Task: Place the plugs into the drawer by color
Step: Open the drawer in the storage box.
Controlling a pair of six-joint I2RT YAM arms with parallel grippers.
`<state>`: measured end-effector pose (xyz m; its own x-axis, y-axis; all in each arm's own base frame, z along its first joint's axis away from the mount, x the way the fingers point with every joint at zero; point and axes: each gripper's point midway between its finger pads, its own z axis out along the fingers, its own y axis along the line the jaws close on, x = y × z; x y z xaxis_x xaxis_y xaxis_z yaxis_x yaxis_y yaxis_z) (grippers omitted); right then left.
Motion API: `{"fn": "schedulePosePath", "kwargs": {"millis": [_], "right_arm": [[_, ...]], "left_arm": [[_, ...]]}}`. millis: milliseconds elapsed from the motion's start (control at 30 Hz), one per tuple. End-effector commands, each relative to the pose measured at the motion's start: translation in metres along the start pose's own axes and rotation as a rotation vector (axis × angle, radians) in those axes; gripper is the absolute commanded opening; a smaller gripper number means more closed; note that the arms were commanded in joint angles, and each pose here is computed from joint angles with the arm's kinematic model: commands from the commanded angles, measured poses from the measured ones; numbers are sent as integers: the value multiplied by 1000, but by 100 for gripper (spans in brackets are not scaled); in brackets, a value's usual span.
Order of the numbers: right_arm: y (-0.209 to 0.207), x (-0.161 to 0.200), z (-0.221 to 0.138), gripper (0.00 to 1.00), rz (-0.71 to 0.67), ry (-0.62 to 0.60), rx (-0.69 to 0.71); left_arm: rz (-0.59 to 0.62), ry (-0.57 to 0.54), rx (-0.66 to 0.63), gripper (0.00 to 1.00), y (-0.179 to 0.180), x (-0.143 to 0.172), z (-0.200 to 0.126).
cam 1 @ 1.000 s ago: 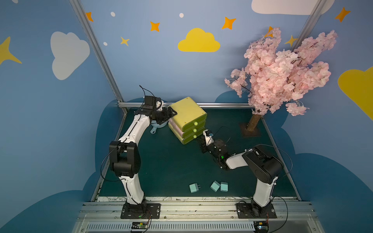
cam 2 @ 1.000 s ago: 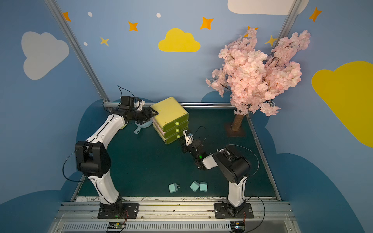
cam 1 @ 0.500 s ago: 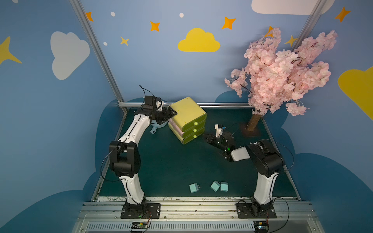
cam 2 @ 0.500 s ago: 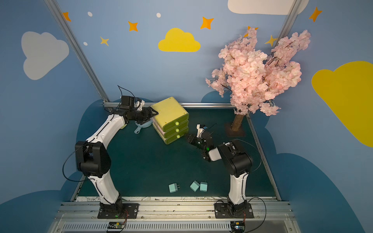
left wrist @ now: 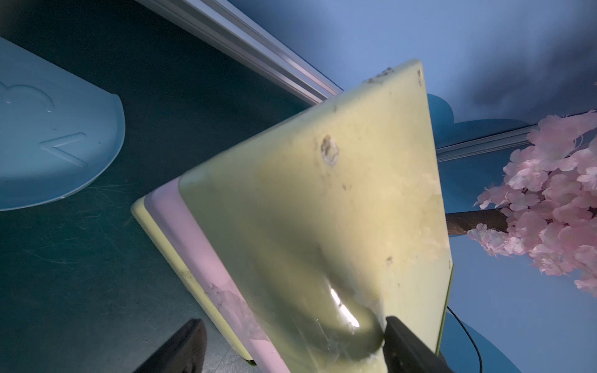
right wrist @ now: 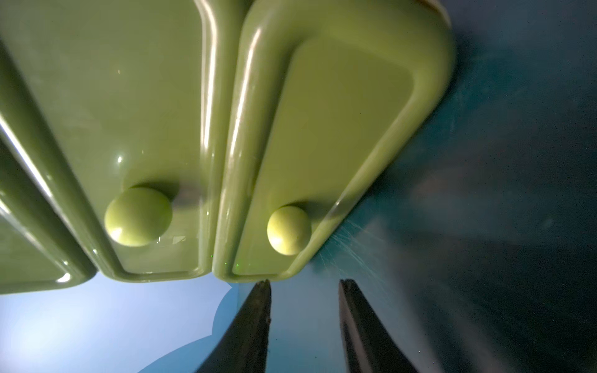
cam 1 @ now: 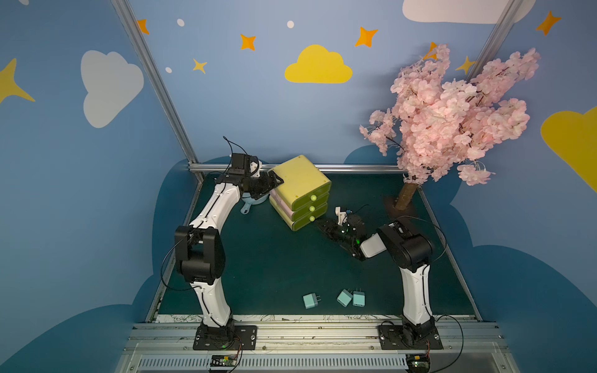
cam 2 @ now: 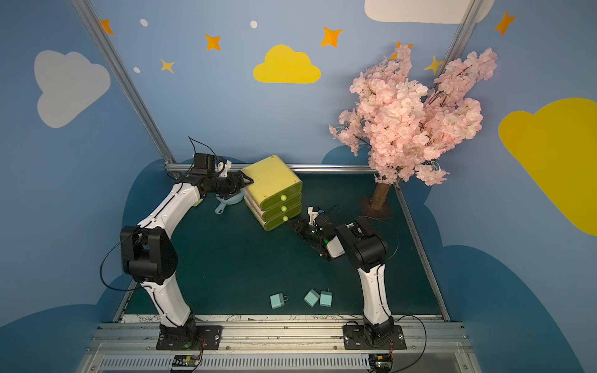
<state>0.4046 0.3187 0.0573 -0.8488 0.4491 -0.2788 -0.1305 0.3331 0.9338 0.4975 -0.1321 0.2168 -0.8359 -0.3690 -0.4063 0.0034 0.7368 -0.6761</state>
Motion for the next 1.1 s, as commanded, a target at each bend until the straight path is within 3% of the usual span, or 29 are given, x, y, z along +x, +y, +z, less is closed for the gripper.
{"fn": "schedulePosePath", "kwargs": {"millis": [0, 600, 1067], "right_arm": [[11, -6, 7, 40, 6, -12, -56], [12, -8, 24, 40, 21, -9, -83], [12, -4, 32, 35, 17, 8, -109]], "left_arm": [[-30, 55, -83, 87, 22, 18, 3], [-32, 58, -92, 86, 25, 19, 5], [-30, 57, -97, 87, 26, 19, 5]]}}
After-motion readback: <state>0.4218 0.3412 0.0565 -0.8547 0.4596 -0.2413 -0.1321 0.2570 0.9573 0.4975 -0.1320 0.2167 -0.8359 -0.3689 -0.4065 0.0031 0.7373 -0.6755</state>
